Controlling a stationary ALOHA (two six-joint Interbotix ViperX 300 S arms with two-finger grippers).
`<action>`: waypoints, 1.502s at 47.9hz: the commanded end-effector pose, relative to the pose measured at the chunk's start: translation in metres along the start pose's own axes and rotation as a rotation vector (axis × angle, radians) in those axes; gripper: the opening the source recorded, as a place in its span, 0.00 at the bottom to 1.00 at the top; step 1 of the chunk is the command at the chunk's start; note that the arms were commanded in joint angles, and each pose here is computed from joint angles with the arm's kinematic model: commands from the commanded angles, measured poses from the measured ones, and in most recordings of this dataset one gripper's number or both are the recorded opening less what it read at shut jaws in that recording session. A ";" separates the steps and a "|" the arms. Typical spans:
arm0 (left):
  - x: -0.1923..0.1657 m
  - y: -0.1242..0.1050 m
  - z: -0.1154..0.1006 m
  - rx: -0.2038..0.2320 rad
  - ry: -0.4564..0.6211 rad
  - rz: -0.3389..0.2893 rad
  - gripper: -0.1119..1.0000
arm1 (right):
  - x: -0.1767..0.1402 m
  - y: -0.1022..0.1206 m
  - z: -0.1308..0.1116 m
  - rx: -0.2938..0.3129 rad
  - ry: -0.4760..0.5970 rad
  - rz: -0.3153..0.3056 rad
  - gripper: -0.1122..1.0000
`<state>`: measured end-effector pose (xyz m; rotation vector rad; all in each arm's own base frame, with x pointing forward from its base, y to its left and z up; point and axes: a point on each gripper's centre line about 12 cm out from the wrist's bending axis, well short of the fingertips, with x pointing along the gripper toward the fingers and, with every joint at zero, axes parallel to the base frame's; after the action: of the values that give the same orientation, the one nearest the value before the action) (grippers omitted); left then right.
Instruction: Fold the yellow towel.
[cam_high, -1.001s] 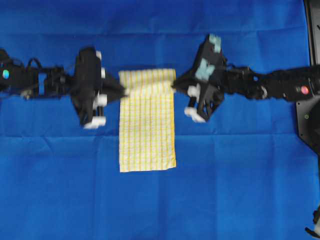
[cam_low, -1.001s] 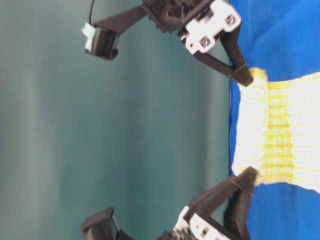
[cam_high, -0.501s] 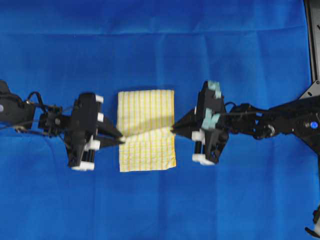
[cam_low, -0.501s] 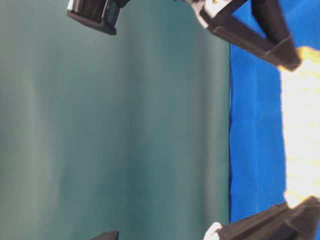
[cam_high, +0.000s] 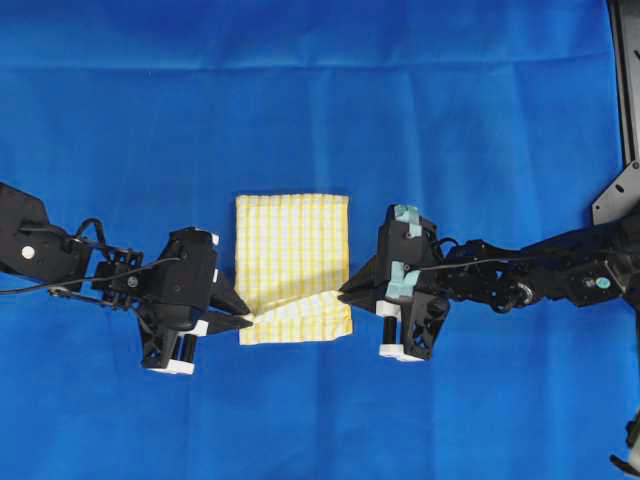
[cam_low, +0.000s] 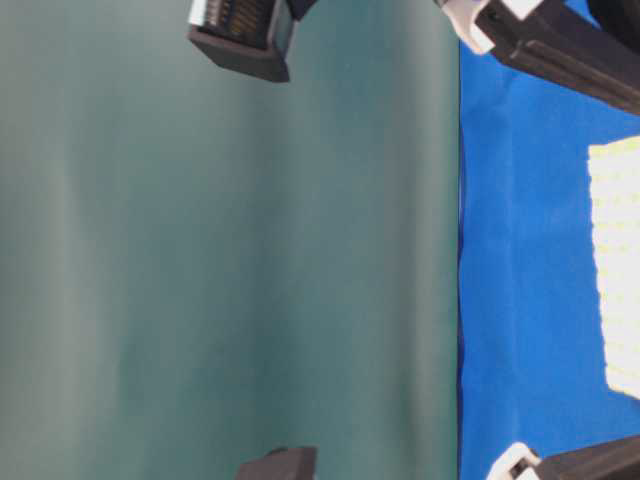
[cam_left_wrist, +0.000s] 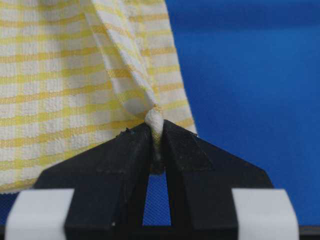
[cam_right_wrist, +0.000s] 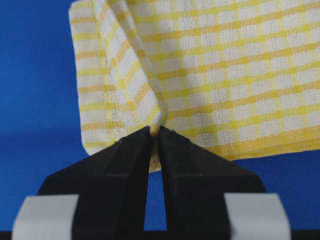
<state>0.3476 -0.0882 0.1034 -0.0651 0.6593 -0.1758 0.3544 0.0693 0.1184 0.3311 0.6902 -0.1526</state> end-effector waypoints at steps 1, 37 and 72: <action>0.001 0.000 0.009 -0.001 -0.031 -0.003 0.15 | 0.000 0.003 0.006 0.005 -0.016 0.006 0.15; -0.066 -0.010 0.033 0.003 -0.022 -0.028 0.52 | -0.058 0.005 0.025 -0.031 -0.130 0.082 0.73; -0.188 0.003 -0.003 0.028 -0.309 -0.054 0.52 | -0.174 -0.050 -0.006 -0.102 -0.378 0.168 0.73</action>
<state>0.2057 -0.0543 0.2092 -0.0805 0.3835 -0.2286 0.2107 0.0308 0.2101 0.2530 0.3196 -0.0229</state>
